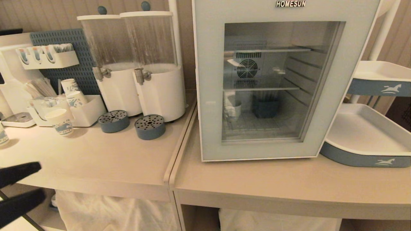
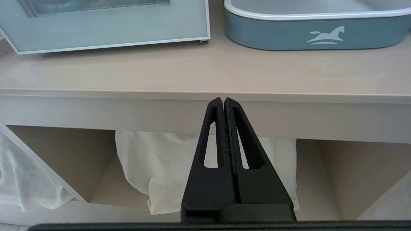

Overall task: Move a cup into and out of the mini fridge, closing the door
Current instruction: Open the freezer door

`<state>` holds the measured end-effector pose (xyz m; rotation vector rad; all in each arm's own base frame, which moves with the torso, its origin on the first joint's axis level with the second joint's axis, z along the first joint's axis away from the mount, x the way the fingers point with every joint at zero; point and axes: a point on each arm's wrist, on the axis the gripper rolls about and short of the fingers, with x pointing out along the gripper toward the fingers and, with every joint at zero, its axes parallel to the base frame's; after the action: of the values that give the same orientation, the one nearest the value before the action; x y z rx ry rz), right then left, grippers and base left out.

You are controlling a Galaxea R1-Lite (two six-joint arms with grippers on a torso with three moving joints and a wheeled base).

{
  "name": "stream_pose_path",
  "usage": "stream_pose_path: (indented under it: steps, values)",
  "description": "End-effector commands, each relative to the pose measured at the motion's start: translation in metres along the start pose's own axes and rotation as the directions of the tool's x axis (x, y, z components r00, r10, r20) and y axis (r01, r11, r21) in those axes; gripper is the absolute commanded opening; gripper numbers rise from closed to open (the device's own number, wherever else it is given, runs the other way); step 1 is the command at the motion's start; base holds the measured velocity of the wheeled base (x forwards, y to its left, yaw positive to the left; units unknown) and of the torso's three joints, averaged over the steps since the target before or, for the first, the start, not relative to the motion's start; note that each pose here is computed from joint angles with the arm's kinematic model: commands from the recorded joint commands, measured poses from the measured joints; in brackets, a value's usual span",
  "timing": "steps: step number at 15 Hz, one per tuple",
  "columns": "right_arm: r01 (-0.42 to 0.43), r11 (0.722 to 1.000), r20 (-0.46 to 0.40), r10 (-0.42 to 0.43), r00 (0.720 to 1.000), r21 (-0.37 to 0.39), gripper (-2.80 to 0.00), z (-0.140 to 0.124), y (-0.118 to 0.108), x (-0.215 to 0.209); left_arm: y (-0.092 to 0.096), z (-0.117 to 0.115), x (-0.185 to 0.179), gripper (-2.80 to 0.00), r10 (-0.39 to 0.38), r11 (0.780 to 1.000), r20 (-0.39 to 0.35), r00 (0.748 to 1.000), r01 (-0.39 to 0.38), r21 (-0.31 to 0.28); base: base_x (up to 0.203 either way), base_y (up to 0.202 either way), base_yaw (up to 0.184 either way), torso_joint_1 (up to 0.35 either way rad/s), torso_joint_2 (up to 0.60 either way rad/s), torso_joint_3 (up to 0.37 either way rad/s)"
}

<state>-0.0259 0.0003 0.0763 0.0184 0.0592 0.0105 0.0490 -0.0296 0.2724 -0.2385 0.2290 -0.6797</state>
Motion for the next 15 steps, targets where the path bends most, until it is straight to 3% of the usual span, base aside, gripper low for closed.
stream_pose_path:
  steps: [1,4,6,8,10,12,14,15]
  values:
    - [-0.001,1.000,-0.002,0.001,1.000,0.000,-2.80,0.000,0.000,0.000,0.016,0.011,0.062,0.00,0.044,0.998,-0.136,0.990,-0.051,-0.046,0.000,0.000,0.000,0.000,0.00,0.000]
    - [-0.001,1.000,-0.002,0.001,1.000,0.000,-2.80,0.000,0.000,0.000,0.046,0.026,0.122,0.00,0.032,0.996,-0.125,0.992,-0.041,-0.073,0.000,0.000,0.000,0.000,0.00,0.000]
    - [-0.001,1.000,-0.002,0.001,1.000,0.000,-2.80,0.000,0.000,0.000,0.075,0.032,0.147,0.00,-0.081,0.994,-0.076,0.994,0.075,-0.075,0.000,0.000,0.000,0.000,0.00,0.000]
    - [-0.001,1.000,-0.002,0.001,1.000,0.000,-2.80,0.000,0.000,0.000,0.102,0.032,0.165,0.00,-0.191,0.981,-0.056,0.980,0.189,-0.043,0.000,0.000,0.000,0.000,0.00,0.000]
    - [-0.001,1.000,-0.002,0.001,1.000,0.000,-2.80,0.000,0.000,0.000,0.118,0.031,0.179,0.00,-0.253,0.966,-0.042,0.967,0.255,0.037,0.000,0.000,0.000,0.000,0.00,0.000]
    - [-0.001,1.000,-0.002,0.001,1.000,0.000,-2.80,0.000,0.000,0.000,0.122,0.032,0.187,0.00,-0.388,0.916,-0.063,0.919,0.393,0.084,0.000,0.000,0.000,0.000,0.00,0.000]
    - [-0.001,1.000,-0.002,0.001,1.000,0.000,-2.80,0.000,0.000,0.000,0.124,0.035,0.192,0.00,-0.463,0.878,-0.077,0.883,0.469,0.093,0.000,0.000,0.000,0.000,0.00,0.000]
    - [-0.001,1.000,-0.002,0.001,1.000,0.000,-2.80,0.000,0.000,0.000,0.125,0.040,0.198,0.00,-0.475,0.871,-0.075,0.877,0.481,0.103,0.000,0.000,0.000,0.000,0.00,0.000]
